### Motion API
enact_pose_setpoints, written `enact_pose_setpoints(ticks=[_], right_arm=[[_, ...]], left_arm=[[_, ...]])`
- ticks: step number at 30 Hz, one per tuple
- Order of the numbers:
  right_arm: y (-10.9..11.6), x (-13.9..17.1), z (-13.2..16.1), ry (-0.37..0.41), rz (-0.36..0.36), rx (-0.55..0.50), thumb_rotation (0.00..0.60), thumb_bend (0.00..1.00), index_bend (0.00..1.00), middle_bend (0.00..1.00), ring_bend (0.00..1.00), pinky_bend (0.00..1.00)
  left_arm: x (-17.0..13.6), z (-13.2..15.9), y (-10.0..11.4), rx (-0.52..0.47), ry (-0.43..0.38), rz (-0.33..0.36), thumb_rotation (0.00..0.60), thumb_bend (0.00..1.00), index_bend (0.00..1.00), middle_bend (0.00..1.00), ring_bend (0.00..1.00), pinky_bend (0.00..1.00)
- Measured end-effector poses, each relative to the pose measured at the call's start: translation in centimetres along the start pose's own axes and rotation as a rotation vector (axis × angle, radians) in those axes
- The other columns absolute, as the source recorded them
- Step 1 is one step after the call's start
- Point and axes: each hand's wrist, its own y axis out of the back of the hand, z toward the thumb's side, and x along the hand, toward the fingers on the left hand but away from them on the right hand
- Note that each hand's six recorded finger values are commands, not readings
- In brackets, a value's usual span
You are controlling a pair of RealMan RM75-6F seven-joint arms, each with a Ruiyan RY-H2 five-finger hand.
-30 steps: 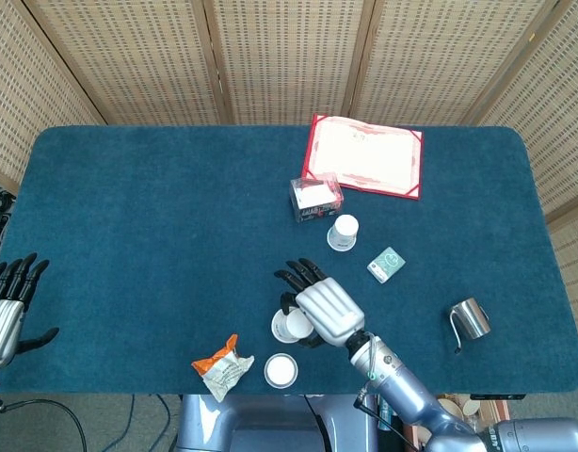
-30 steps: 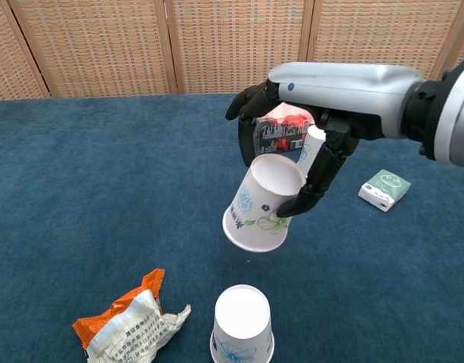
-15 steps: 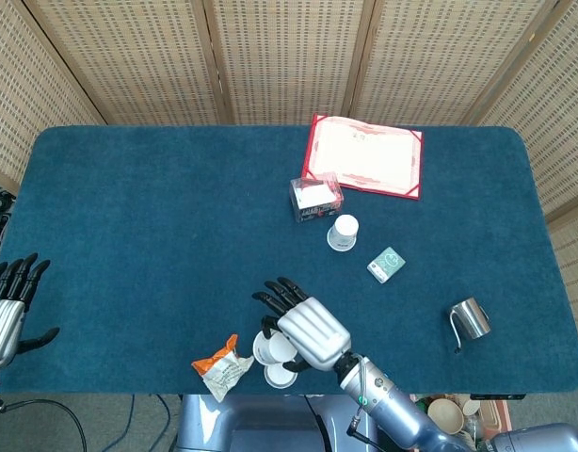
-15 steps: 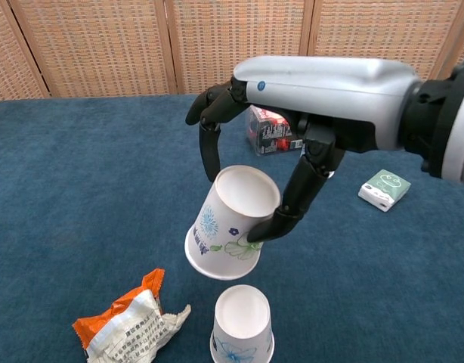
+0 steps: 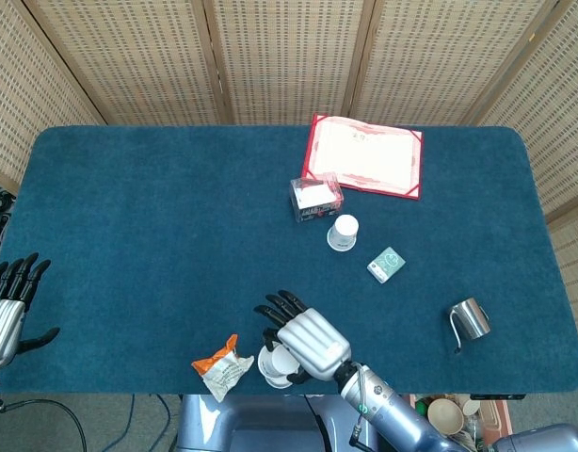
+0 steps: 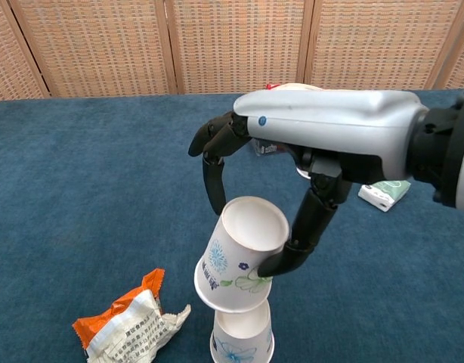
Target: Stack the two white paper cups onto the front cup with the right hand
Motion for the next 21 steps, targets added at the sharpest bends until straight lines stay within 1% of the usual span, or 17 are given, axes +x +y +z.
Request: enact_pose_setpoints(ticks=[8,21], right_arm=[[-0.7,0.1,-0.4,-0.02,0.033,0.0,0.6,0.07,0.54,0.21,0.0,0.0],[-1.3,0.3,-0.7,-0.031,0.056,0.0,0.6,0.07,0.54,0.21,0.0,0.0]], left_arm=[[0.0,0.0,0.0,-0.002,0.003,-0.001,0.6,0.16,0.0,0.0,0.0,0.0],[0.0,0.0,0.0,-0.005,0.004,-0.001,0.6,0.17,0.0,0.0,0.0,0.0]])
